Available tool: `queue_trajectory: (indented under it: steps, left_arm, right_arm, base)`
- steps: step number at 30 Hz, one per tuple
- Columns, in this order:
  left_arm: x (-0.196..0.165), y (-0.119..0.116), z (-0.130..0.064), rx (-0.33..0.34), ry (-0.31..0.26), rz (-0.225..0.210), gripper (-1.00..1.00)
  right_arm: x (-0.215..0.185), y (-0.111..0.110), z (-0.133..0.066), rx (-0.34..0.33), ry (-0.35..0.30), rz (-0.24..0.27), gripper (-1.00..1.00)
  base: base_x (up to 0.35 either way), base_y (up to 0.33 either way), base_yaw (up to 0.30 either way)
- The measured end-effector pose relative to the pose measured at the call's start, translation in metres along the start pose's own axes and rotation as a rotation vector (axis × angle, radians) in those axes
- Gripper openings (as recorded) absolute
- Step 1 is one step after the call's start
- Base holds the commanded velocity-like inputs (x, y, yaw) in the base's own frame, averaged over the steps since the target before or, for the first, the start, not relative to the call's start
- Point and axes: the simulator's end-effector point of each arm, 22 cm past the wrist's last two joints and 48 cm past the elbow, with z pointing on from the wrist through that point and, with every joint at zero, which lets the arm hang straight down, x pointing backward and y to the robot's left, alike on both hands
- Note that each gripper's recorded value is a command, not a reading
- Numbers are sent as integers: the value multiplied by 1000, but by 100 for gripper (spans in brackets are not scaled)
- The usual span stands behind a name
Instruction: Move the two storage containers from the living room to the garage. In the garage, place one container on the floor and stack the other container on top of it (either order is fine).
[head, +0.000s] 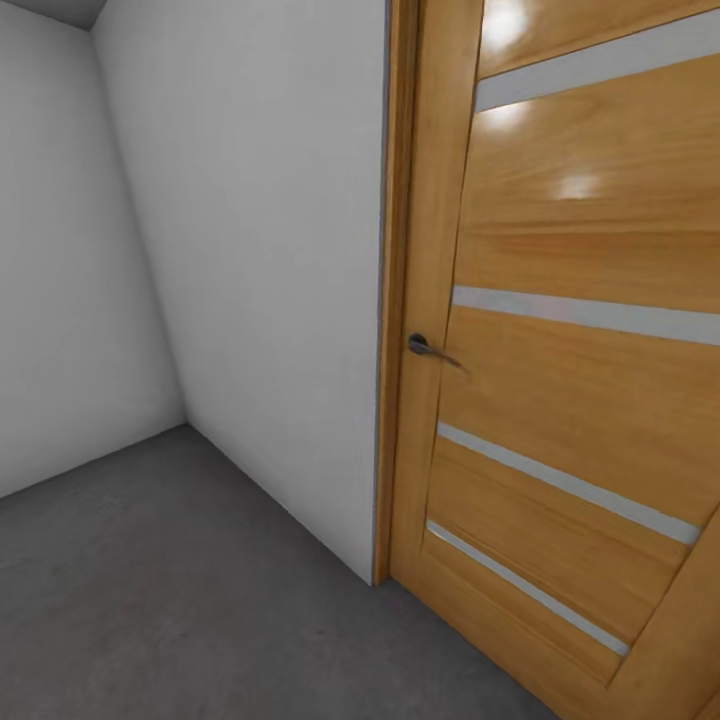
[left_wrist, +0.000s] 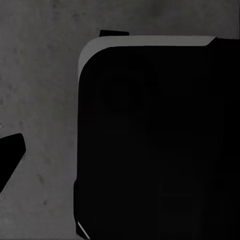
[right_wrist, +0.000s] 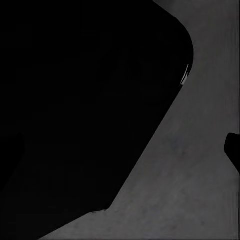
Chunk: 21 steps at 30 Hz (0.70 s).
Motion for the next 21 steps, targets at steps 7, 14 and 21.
queue_trajectory:
  steps: [7,14,21]
  left_arm:
    - [-15,1,0,-3,-71,-3,100]
    - [-17,1,-1,-5,-80,-4,100]
    - [-17,1,-1,-4,-80,-5,100]
  right_arm:
    - [0,0,0,0,0,1,100]
    - [0,0,0,0,1,0,100]
    - [0,0,0,0,0,2,100]
  base:
    - [147,0,-224]
    - [8,0,-244]
    - [101,70,-173]
